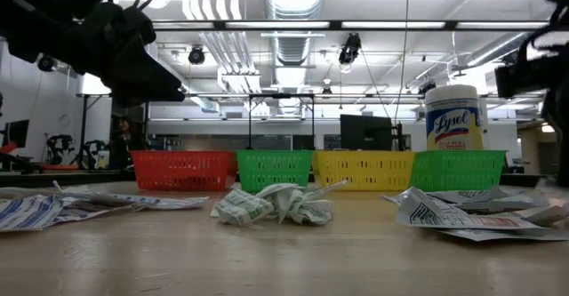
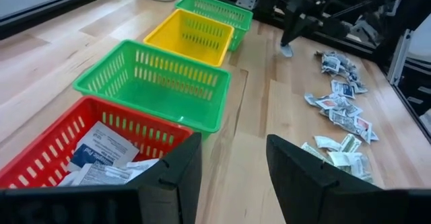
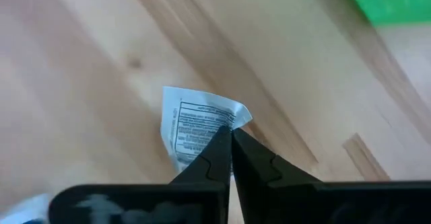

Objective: Pick & Place First Aid Supplies
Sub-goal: Put the alcohol pad into the red basket

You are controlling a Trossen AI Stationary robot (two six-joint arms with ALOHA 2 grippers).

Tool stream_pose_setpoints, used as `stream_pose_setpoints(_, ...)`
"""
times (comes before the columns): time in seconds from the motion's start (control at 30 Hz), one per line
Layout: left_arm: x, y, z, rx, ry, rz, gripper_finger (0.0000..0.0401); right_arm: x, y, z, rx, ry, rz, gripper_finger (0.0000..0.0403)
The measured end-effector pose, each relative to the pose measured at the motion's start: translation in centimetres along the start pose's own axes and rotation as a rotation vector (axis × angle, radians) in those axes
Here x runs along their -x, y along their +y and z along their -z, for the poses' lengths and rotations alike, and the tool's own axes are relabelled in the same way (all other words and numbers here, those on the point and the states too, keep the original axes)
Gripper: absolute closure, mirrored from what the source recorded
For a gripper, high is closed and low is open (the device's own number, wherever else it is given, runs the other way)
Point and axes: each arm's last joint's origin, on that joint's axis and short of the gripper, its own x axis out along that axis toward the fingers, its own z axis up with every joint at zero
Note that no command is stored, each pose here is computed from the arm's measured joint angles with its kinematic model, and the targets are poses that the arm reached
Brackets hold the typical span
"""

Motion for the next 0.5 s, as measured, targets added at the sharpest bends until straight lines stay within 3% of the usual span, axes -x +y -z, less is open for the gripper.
stream_pose_setpoints(0.33,-0.2,-1.1,-0.6,-0.001,-0.080,0.080,0.0243,2.8,1.8,-2.0,0.097,-0.292,-0.209,0.0395)
stream_pose_setpoints(0.5,-0.5,-1.9,-1.0,-0.004,-0.129,0.135,0.0243,3.8,3.0,-3.3,0.132,-0.519,-0.224,0.0394)
